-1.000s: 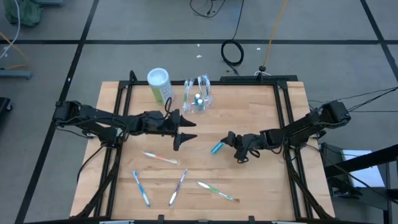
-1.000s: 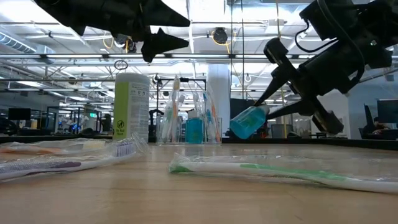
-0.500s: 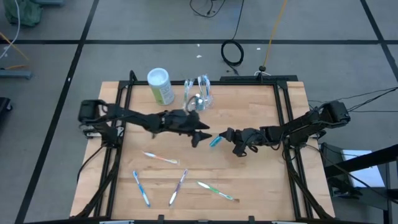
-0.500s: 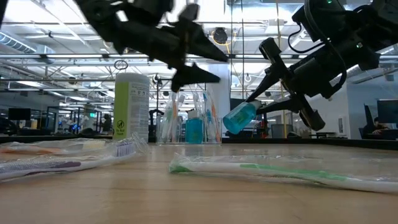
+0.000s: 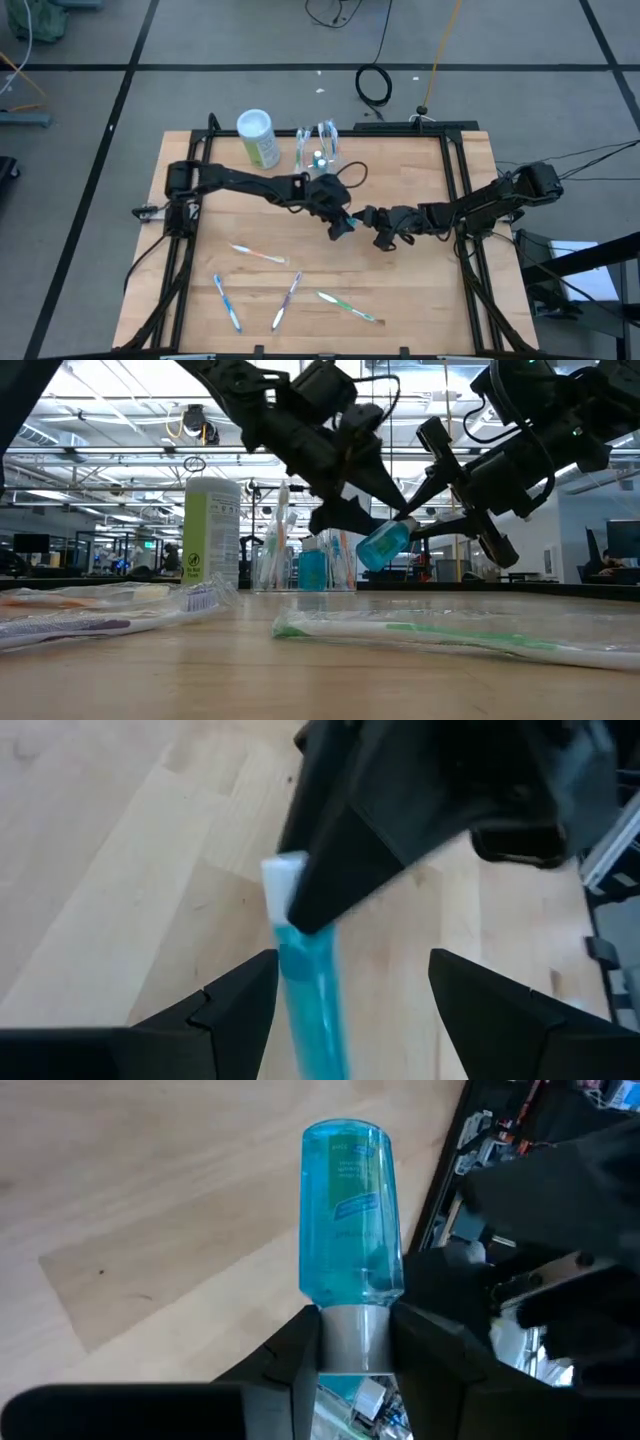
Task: Pick & Place toothbrushing station
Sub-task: Put the blue mouthwash into the transparent organizer
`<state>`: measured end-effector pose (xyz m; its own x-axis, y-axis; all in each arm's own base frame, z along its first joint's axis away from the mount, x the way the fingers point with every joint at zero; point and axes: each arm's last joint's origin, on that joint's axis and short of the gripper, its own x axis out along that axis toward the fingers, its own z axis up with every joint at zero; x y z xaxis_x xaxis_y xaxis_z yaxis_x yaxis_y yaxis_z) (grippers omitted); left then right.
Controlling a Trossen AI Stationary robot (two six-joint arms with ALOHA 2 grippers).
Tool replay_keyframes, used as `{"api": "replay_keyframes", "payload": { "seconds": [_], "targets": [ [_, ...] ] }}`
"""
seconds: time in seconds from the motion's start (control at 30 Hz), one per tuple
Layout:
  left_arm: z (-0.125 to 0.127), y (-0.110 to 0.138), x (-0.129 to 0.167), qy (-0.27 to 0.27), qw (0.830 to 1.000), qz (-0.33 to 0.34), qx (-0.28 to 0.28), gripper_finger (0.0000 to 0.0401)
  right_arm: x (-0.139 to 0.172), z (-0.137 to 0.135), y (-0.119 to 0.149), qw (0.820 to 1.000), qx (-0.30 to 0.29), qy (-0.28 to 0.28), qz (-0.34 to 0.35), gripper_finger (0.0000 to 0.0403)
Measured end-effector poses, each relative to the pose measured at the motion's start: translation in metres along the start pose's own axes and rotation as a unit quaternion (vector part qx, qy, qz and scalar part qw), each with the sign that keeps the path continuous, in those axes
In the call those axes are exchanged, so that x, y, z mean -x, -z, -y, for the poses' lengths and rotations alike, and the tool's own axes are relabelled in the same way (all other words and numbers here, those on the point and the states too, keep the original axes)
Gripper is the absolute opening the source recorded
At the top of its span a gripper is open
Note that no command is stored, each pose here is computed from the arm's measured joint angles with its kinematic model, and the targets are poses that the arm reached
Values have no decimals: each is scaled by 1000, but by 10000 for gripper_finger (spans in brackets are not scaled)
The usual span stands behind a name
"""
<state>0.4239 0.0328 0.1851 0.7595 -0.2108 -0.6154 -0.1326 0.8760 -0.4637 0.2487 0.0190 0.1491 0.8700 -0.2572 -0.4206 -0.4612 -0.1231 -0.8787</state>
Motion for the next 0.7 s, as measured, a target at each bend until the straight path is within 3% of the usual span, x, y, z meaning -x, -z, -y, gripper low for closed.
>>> {"api": "replay_keyframes", "payload": {
  "seconds": [0.13,0.4,0.7],
  "targets": [
    [-8,2,-14,-6,1000,-10,8,266,0,1,0,1000,-2,4,-1,101],
    [-15,-5,-14,-9,1000,4,8,263,0,1,0,1000,-2,4,-1,104],
    [-18,-8,-13,-10,1000,10,8,185,0,1,0,1000,-4,4,-1,108]
  ]
}}
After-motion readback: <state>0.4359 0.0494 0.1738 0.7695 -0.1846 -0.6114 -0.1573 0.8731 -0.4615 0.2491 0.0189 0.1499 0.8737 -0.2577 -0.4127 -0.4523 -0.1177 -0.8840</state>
